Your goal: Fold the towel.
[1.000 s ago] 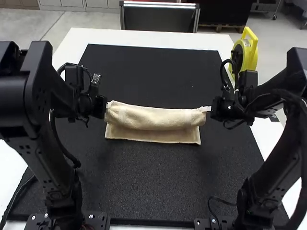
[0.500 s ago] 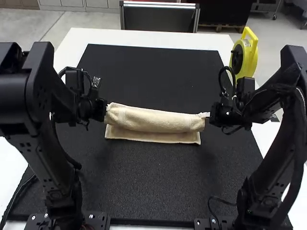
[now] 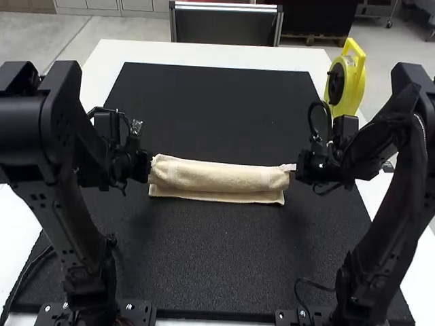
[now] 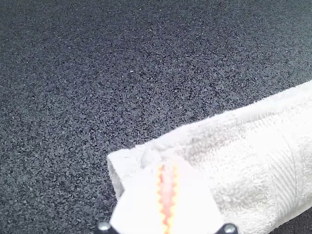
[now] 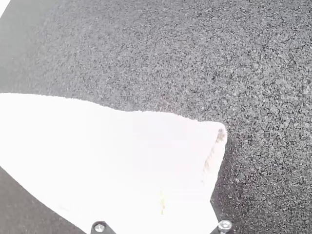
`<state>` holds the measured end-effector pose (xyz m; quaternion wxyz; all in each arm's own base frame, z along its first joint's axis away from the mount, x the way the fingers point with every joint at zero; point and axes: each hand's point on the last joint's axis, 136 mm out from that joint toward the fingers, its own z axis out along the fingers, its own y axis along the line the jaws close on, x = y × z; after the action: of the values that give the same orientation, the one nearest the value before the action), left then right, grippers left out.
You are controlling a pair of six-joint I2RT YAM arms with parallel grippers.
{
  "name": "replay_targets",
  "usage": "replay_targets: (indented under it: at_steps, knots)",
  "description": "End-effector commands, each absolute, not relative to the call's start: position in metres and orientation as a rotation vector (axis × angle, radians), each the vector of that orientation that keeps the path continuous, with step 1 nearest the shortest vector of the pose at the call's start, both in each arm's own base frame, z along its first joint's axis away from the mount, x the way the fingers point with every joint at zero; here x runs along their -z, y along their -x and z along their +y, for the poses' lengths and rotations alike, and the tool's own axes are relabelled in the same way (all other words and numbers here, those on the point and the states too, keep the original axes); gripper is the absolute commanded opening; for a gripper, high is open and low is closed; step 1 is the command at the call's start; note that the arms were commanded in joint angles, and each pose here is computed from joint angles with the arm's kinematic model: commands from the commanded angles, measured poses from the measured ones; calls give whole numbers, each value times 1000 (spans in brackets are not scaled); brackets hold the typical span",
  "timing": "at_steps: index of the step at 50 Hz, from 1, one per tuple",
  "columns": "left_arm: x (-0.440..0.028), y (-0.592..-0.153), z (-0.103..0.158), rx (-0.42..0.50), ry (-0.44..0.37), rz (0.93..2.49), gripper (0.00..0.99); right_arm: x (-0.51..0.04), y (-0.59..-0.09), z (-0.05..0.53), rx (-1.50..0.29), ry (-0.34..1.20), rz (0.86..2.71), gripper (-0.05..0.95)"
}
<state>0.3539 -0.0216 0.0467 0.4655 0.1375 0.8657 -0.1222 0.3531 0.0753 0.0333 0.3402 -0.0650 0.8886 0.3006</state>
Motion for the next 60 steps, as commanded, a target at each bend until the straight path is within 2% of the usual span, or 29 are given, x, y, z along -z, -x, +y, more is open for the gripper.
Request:
replay_targets:
  at_steps: [1, 36, 37, 39, 43, 50, 55, 60]
  knots:
    - [-40, -355, -15, 274, -323, 2139, 26, -30, -356, 68, -750, 163, 2311, -20]
    - [-9, -356, -13, 273, -311, 2186, 26, -1, -358, 67, -755, 162, 2338, -18]
    - [-9, -356, -13, 270, -313, 2185, 26, 0, -358, 67, -754, 163, 2339, -13]
    - [-8, -356, -12, 269, -311, 2187, 30, 1, -358, 67, -753, 162, 2339, 57]
    - [-6, -357, -12, 268, -310, 2189, 77, 3, -358, 67, -752, 160, 2344, 72]
    - [-3, -357, -12, 267, -311, 2192, 167, 8, -359, 65, -734, 153, 2349, 179]
    - [1, -355, -11, 265, -307, 2206, 282, 12, -358, 64, -731, 150, 2357, 230]
    - [4, -354, -10, 265, -303, 2214, 385, 17, -358, 62, -713, 142, 2369, 341]
